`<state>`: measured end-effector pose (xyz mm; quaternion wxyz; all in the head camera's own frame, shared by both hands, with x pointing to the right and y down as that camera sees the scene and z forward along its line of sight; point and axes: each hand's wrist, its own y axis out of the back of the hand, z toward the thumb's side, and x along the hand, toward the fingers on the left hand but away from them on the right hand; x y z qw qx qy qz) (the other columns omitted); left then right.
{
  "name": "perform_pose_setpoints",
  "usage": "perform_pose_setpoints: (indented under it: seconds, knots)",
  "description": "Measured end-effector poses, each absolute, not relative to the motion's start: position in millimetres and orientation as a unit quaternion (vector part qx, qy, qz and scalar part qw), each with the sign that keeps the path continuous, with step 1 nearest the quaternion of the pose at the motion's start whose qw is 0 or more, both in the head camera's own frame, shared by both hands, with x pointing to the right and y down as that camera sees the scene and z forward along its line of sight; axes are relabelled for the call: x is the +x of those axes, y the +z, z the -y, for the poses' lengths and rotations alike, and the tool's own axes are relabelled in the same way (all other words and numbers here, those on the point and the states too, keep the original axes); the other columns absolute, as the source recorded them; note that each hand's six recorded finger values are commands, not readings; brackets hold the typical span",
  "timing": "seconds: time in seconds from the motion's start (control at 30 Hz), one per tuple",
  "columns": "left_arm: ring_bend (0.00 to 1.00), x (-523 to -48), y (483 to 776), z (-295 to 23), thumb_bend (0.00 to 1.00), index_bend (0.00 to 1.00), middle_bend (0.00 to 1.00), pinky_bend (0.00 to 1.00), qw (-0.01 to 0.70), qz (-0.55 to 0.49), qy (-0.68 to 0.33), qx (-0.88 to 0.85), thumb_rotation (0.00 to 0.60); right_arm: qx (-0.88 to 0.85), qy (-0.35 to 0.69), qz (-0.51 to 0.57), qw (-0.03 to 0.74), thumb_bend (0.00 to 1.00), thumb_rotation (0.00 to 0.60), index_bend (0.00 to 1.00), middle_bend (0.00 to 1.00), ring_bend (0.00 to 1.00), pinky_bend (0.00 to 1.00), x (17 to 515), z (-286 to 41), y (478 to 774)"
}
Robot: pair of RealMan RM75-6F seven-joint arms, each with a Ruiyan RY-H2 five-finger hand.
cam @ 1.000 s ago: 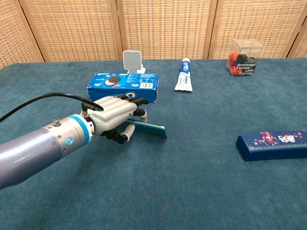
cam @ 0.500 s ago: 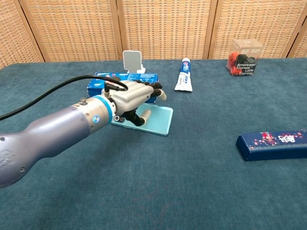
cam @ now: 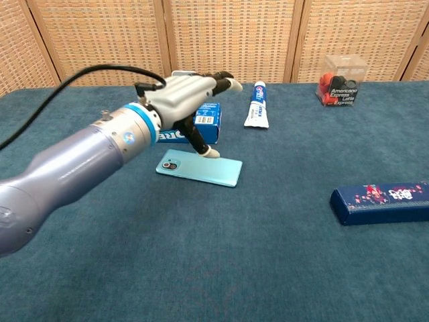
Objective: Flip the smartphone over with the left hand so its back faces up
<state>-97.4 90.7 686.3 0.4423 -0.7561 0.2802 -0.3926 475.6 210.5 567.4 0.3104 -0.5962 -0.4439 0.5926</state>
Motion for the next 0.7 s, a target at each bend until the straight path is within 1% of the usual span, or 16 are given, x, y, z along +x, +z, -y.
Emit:
perform_pose_setpoints:
  seconds: [0.13,0.33,0.43,0.57,0.7]
  knots:
    - [0.00,-129,664,-84,0.00,0.00,0.00,0.00,0.445,-0.298,-0.387,-0.751,0.600,-0.598,0.588,0.446,0.311,0.00,0.600,0.05,0.00,0.00,0.00,474,-211,565]
    - [0.00,-216,627,-91,0.00,0.00,0.00,0.00,0.431,-0.337,-0.416,-0.726,0.600,-0.602,0.582,0.447,0.314,0.00,0.600,0.06,0.00,0.00,0.00,471,-211,562]
    - [0.00,-265,609,-101,0.00,0.00,0.00,0.00,0.423,-0.352,-0.445,-0.706,0.600,-0.606,0.579,0.446,0.315,0.00,0.600,0.06,0.00,0.00,0.00,468,-211,561]
    - [0.00,-330,585,-124,0.00,0.00,0.00,0.00,0.411,-0.367,-0.493,-0.673,0.600,-0.610,0.572,0.446,0.319,0.00,0.600,0.06,0.00,0.00,0.00,464,-212,558]
    - [0.00,-375,564,-151,0.00,0.00,0.00,0.00,0.395,-0.379,-0.525,-0.652,0.600,-0.612,0.567,0.448,0.322,0.00,0.600,0.06,0.00,0.00,0.00,461,-213,554]
